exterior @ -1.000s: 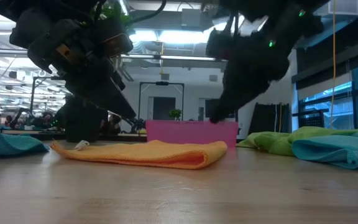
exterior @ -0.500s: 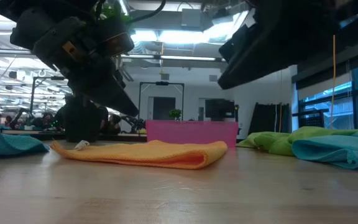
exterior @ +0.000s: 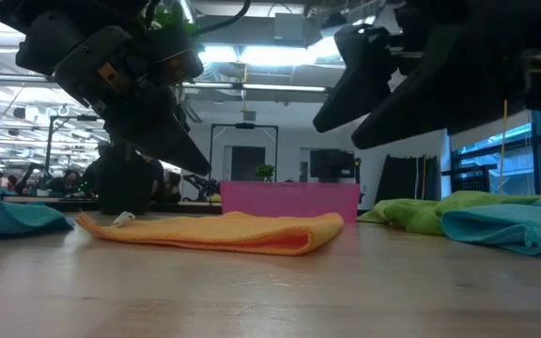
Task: Roll microfiber towels into tight, uniform cylinder then place into a basket
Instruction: Fold the orange towel
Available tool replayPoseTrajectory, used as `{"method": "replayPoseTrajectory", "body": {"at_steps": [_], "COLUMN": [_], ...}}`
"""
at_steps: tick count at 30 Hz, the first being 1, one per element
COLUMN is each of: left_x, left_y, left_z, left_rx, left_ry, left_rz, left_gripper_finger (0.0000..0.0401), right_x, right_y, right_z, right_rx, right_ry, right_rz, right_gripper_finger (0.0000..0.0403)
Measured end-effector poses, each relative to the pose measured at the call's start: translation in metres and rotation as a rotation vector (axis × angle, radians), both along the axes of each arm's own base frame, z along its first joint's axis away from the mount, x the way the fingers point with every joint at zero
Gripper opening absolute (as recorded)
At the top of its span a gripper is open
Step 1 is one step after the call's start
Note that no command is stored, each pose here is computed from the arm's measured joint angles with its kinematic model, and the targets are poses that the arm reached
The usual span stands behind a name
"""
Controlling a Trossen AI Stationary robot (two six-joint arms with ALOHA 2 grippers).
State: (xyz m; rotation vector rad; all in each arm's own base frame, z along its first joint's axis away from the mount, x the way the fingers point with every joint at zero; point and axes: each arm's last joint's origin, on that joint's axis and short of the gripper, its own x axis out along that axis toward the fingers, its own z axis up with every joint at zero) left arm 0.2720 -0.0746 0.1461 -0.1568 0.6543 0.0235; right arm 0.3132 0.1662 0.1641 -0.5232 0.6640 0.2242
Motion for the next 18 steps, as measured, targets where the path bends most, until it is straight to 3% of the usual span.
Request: {"method": "replayPoseTrajectory", "body": {"at_steps": [8, 18], "left_x": [0.000, 0.000], "left_y": [0.000, 0.001], "left_z": [0.000, 0.000], "left_rx": [0.000, 0.014], "left_ry": [-0.004, -0.008], "left_rz": [0.000, 0.019], "left_gripper_finger": [0.0005, 0.0009], "right_x": [0.005, 0.010], "right_y": [0.003, -0.003], "right_z": [-0.031, -0.034], "right_rx": [-0.039, -0.073], "right_ry": [0.065, 0.050], "right_rz": [-0.001, -0.005], "right_gripper_finger": [0.0217, 0.0220]}}
